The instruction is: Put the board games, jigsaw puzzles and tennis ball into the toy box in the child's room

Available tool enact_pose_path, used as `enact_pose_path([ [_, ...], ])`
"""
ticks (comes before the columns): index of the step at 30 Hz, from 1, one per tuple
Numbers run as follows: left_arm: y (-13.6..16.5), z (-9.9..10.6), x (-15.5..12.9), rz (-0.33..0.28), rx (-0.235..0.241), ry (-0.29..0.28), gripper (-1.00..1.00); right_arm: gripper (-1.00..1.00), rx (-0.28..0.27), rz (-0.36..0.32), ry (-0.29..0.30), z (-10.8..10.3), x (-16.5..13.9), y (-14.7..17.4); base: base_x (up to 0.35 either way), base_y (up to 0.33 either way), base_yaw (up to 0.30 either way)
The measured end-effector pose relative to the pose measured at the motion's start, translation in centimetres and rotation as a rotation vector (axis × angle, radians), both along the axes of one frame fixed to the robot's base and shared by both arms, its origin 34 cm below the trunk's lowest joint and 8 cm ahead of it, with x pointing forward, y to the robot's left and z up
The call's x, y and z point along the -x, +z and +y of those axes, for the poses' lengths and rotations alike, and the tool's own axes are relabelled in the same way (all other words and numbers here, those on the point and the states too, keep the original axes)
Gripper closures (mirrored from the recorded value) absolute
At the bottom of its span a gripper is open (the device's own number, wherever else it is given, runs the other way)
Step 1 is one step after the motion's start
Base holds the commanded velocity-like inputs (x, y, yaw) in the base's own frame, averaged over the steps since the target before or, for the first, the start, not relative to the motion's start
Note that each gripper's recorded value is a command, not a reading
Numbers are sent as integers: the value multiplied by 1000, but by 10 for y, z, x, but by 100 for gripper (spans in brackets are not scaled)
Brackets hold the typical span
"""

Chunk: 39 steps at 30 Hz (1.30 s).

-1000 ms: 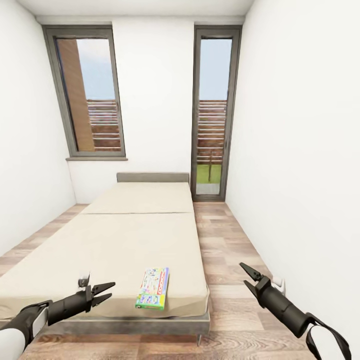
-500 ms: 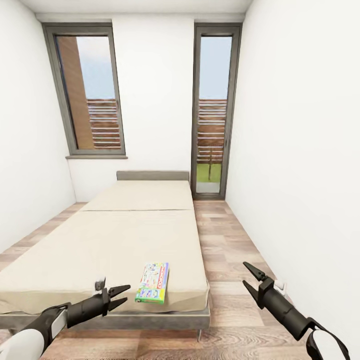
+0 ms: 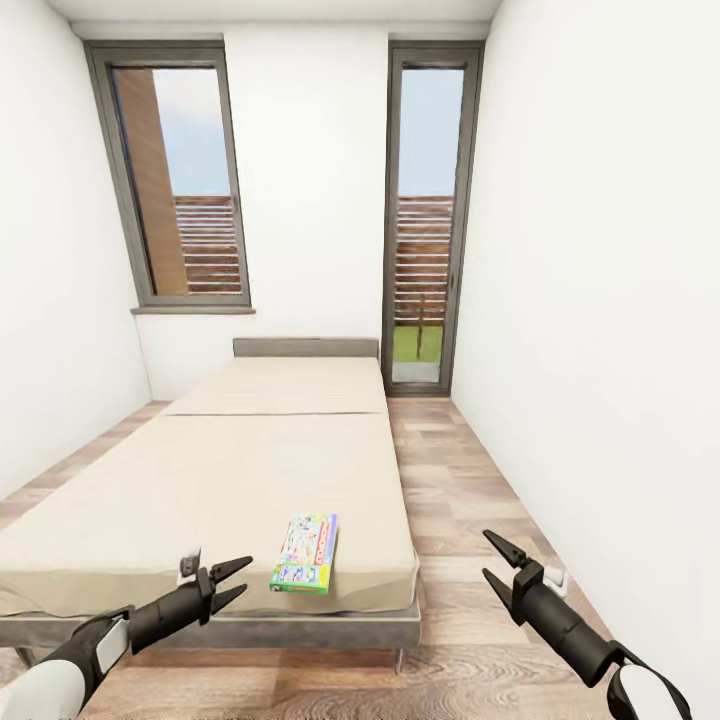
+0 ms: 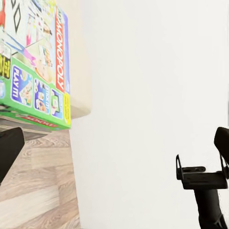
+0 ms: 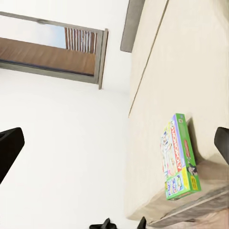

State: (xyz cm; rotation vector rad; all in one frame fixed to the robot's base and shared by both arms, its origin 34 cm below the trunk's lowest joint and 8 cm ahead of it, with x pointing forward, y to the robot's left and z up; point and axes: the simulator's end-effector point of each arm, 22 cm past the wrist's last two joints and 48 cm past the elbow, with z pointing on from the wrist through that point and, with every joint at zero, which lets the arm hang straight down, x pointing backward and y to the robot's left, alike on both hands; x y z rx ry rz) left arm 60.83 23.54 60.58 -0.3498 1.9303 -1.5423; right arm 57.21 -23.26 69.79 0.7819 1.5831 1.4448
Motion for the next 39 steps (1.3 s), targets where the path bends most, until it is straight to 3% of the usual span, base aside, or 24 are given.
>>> enact_pose_path([
  [39, -82, 5, 17, -9, 20, 26, -100, -100, -5, 4, 2, 1, 21, -88, 0, 0, 0],
])
